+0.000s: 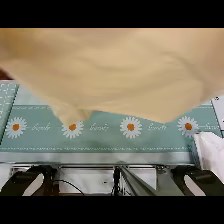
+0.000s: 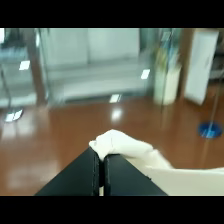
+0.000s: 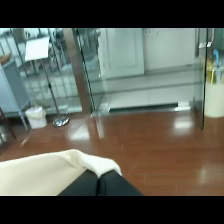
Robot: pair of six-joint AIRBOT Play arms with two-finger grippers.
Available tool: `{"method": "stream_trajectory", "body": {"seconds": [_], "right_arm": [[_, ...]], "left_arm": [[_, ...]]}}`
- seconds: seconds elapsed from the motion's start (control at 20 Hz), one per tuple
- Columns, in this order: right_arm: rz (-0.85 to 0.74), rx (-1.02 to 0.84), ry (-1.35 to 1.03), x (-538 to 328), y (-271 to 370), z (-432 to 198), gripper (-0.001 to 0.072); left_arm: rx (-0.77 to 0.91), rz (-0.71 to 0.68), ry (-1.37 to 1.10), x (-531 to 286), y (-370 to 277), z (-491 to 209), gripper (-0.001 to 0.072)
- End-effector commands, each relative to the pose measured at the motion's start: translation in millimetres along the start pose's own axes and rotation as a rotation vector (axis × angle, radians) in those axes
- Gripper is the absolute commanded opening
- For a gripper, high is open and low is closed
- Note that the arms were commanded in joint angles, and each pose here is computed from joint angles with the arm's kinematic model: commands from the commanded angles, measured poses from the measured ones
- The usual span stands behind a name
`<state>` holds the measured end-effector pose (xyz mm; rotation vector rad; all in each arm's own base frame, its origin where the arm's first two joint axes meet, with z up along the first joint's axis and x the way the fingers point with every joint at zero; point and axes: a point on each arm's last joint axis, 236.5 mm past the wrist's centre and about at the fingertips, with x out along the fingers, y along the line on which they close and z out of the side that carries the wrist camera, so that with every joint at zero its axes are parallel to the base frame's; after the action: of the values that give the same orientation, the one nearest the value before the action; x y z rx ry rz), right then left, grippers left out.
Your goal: Fold the shirts.
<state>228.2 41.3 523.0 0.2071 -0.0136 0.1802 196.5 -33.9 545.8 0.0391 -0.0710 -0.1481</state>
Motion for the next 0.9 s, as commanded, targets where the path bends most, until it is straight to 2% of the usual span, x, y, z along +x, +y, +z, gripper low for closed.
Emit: {"method": "stream_trajectory", "body": {"seconds": [0.0, 0.15, 0.35, 0.55, 0.75, 0.85], "right_arm": [[0.002, -0.007, 0.006, -17, 3, 5, 0.0013], [-0.047, -0.025, 0.118, -26, -8, -19, 0.0013], [-0.182, -0.062, 0.336, -41, -41, -68, 0.0013], [-0.404, -0.149, 0.623, -60, -96, -120, 0.0013], [-0.317, -0.182, 0.852, 5, -93, -183, 0.0013], [-0.366, -0.279, 0.923, 48, -120, -206, 0.0013]], "left_arm": [[-0.042, -0.055, -0.095, -53, -18, 20, 0.0031], [-0.060, -0.046, 0.013, -65, -20, -6, 0.0031], [-0.076, -0.019, 0.307, -60, -17, -78, 0.0031], [-0.103, -0.008, 0.509, -37, -12, -135, 0.0031], [-0.136, -0.012, 0.641, 14, -6, -200, 0.0031], [-0.162, -0.004, 0.638, 49, -1, -229, 0.0031]]}}
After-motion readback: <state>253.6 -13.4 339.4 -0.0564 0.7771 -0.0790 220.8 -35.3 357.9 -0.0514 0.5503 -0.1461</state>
